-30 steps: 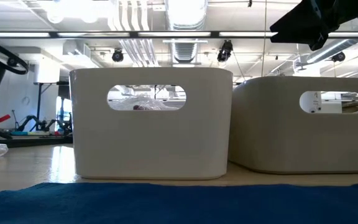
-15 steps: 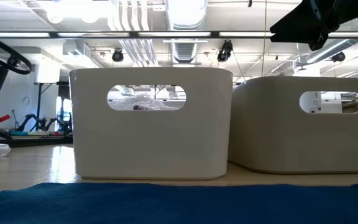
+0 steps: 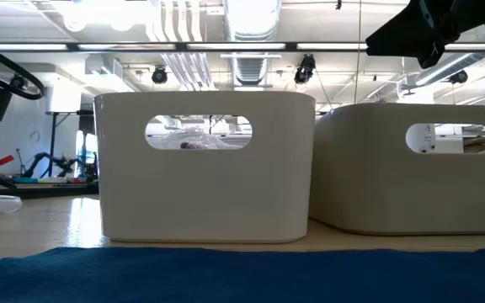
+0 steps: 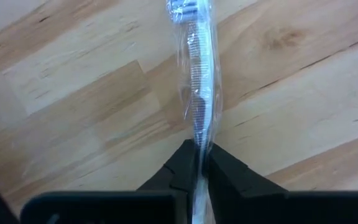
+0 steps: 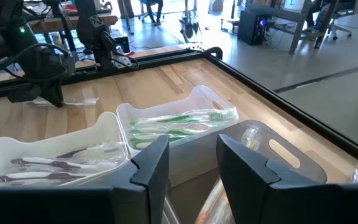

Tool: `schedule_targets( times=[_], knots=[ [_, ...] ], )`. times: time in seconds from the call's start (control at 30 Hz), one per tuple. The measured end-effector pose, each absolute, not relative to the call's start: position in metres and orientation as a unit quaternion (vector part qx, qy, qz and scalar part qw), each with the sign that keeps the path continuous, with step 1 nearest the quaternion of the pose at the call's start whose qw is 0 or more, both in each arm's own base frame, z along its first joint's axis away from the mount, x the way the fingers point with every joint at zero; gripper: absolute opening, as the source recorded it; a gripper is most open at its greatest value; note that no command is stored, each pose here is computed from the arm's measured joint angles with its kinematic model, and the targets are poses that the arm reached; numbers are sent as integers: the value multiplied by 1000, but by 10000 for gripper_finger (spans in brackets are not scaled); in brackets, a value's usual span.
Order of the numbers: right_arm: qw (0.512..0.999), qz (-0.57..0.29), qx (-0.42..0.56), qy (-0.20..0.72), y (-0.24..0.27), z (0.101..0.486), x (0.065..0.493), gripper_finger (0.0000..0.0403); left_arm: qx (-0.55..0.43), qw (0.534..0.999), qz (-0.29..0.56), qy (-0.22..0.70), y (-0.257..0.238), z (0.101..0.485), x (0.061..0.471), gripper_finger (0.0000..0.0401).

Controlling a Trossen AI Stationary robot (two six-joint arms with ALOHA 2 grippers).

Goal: Pick & Place Toothbrushes
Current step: Put the violet toothbrush into the white bin

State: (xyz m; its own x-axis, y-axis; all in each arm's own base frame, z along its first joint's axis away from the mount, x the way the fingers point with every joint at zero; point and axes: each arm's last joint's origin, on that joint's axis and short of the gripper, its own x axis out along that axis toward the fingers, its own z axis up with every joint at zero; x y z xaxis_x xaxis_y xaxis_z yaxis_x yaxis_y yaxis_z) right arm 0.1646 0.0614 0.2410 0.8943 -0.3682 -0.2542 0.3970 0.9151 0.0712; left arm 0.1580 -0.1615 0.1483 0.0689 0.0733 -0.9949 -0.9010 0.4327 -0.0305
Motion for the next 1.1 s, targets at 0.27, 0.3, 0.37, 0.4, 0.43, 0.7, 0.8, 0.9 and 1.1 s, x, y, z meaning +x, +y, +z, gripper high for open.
schedule_targets(
  times=[0.27,0.3,0.37,0.4,0.43,0.7,0.8,0.9,1.1],
  knots=[
    [971,-197,59,119,61,241,165,102,-364,676,365,526,-159,160,160,12],
    [971,-197,59,119,61,241,165,99,-366,686,358,516,-159,164,161,12],
    [971,-197,59,119,61,241,165,92,-370,708,348,491,-159,173,164,13],
    [971,-197,59,119,61,241,165,89,-371,720,340,478,-160,178,166,15],
    [971,-197,59,119,61,241,165,85,-371,731,332,466,-160,184,168,18],
    [972,-197,57,120,61,241,165,61,-349,812,277,376,-158,237,195,17],
    [972,-196,57,120,61,241,165,55,-332,838,245,357,-154,262,215,19],
    [972,-196,55,120,61,241,165,50,-310,863,215,337,-148,284,237,19],
    [972,-196,55,120,61,241,164,49,-299,873,179,341,-131,314,277,18]
  ],
)
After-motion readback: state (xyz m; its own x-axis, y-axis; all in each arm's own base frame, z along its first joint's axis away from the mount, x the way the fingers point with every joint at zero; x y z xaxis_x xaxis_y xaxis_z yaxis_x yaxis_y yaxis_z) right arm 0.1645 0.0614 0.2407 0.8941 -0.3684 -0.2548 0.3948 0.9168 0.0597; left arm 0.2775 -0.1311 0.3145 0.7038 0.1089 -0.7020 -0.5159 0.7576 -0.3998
